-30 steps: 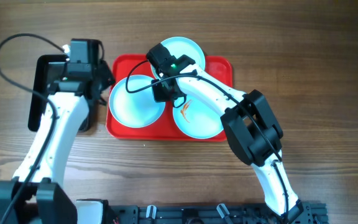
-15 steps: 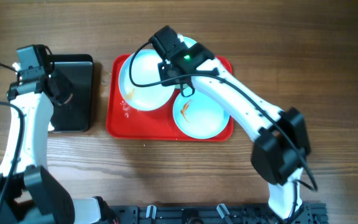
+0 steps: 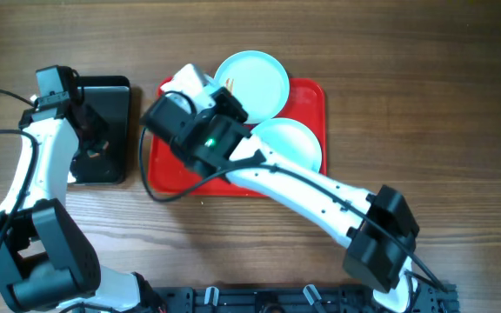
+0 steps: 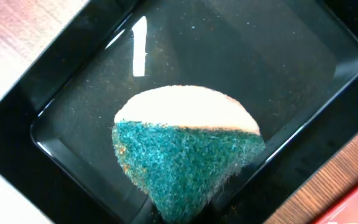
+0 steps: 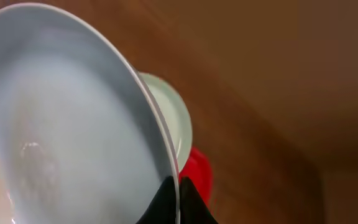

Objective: Clean dirty plates on tray and stack at the side
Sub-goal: 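Lift the cleaned plate with the right gripper and carry it right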

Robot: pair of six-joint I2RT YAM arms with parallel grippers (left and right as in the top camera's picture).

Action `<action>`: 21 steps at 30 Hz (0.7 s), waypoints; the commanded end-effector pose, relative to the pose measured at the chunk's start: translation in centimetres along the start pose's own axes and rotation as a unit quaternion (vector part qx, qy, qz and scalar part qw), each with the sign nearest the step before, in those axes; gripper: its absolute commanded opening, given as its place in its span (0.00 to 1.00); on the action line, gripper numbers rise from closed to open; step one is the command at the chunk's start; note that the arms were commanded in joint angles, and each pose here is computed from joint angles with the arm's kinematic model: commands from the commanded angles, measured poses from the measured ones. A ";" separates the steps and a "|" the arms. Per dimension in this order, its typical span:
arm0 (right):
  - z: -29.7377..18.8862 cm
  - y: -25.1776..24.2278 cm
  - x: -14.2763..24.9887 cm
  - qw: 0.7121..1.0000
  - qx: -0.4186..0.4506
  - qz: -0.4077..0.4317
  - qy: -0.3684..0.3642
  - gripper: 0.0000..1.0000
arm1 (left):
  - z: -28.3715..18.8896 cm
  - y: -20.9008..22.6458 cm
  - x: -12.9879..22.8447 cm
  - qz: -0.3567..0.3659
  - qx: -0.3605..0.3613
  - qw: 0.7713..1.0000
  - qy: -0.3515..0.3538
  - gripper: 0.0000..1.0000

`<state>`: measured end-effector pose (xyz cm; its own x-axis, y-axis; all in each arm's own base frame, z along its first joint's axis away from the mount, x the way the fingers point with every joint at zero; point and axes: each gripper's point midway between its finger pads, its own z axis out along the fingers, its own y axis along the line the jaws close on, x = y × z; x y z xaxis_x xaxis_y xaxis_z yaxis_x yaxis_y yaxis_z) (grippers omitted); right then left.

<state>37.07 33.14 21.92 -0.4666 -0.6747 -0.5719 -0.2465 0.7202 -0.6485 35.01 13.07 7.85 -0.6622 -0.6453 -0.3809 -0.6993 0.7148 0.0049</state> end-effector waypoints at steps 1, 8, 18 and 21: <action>-2.0 -1.7 -2.4 0.991 0.067 -0.107 -0.037 0.04 | 0.1 0.7 -0.7 -0.018 0.011 1.000 0.007 0.04; -5.5 -2.4 -6.7 0.964 0.144 -0.208 -0.087 0.04 | 0.2 1.1 -0.8 -0.034 0.030 0.999 0.018 0.04; -3.4 1.9 -3.2 0.989 0.061 -0.104 -0.085 0.04 | 0.2 1.1 -0.7 -0.034 0.029 0.999 0.019 0.04; -2.5 1.6 -2.4 0.997 0.017 0.004 -0.072 0.04 | 0.2 0.5 -0.4 -0.034 0.047 0.998 0.028 0.04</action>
<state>35.02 36.58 23.52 -0.2765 -0.8610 -0.4268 -0.2258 0.4899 -0.8420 34.33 14.15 7.57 -0.6260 -0.7042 -0.3351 -0.7298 0.6804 -0.0663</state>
